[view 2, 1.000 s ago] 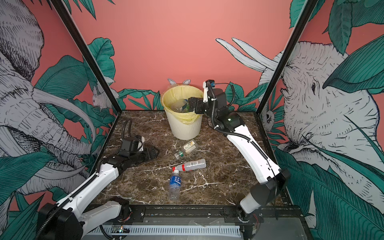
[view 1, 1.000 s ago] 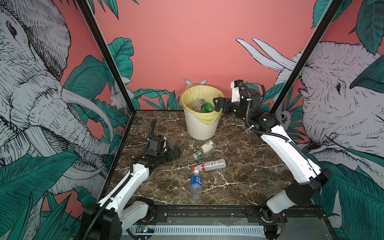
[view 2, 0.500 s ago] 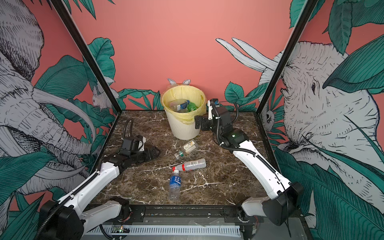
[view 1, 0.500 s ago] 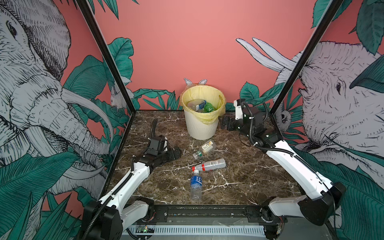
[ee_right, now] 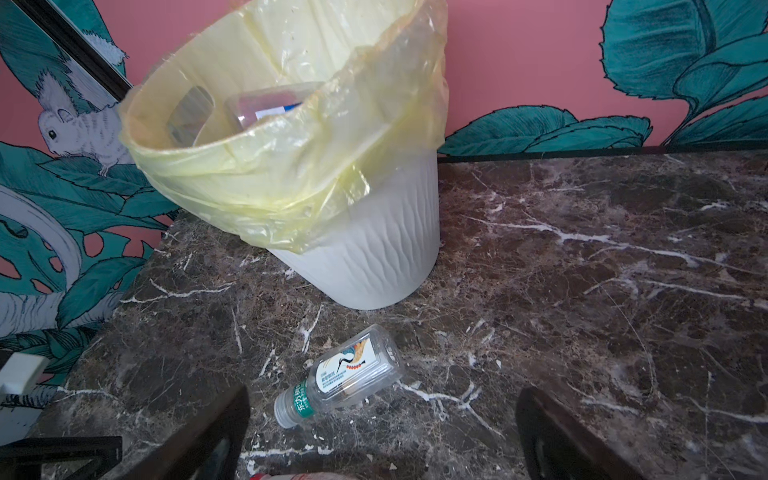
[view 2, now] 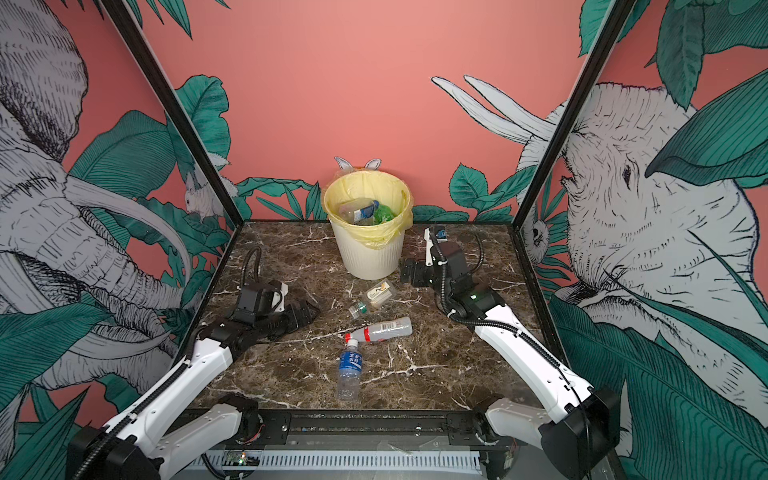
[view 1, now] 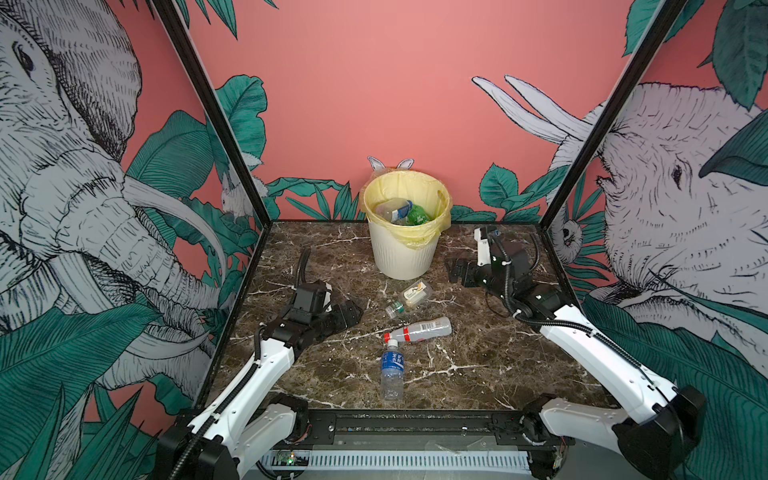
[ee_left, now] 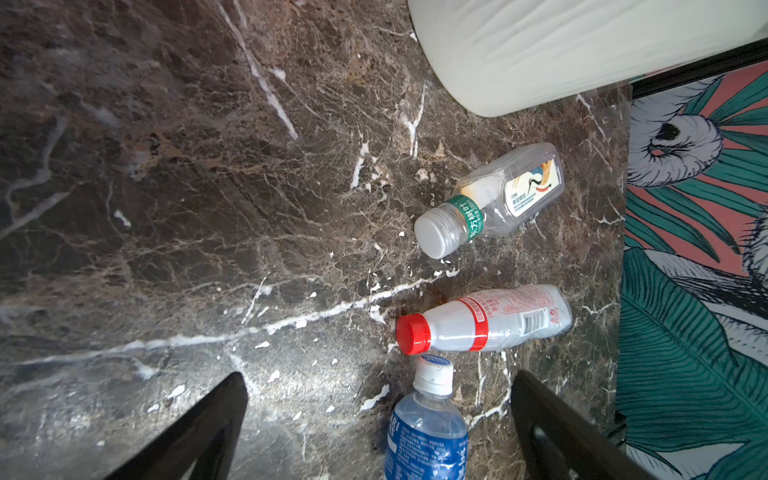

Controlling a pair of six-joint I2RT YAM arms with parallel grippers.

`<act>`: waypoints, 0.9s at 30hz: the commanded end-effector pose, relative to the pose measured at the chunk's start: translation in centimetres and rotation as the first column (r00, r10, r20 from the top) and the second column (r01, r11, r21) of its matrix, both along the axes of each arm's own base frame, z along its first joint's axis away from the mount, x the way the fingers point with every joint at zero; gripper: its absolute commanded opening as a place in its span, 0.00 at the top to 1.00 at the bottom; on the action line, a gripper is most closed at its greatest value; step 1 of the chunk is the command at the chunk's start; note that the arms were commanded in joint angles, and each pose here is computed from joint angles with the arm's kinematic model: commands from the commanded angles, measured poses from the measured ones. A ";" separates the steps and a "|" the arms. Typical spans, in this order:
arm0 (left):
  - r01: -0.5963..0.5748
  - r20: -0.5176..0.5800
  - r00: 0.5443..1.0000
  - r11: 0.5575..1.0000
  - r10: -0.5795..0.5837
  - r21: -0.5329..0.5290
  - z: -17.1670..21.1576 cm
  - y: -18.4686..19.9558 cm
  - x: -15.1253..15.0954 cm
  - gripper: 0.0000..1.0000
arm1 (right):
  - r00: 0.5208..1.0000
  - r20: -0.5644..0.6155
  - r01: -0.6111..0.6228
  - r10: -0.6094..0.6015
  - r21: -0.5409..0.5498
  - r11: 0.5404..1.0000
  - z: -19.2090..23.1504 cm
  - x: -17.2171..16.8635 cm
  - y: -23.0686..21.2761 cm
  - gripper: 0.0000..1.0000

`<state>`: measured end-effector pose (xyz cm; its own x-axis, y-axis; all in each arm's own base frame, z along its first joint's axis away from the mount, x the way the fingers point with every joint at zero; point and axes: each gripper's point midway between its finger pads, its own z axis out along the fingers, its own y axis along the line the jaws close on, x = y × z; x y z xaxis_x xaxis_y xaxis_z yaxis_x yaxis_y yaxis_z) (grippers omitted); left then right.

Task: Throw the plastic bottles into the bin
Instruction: 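Withdraw the right gripper from the bin while the left gripper approaches the water bottle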

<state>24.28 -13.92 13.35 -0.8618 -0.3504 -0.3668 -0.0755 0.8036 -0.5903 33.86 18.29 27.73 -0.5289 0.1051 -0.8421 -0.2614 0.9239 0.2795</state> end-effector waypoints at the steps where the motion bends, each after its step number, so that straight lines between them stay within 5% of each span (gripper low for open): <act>1: -0.016 -0.019 1.000 1.000 0.016 -0.022 -0.3 -0.4 -1.0 0.01 | 1.000 0.023 0.007 -0.008 0.048 0.999 0.6 -0.4 -0.3 0.01; 27: 0.104 -0.103 0.989 0.995 -0.103 0.008 -2.2 -4.1 -6.3 0.01 | 0.997 -0.062 0.050 -0.043 0.101 0.994 -3.6 -3.3 -2.1 0.01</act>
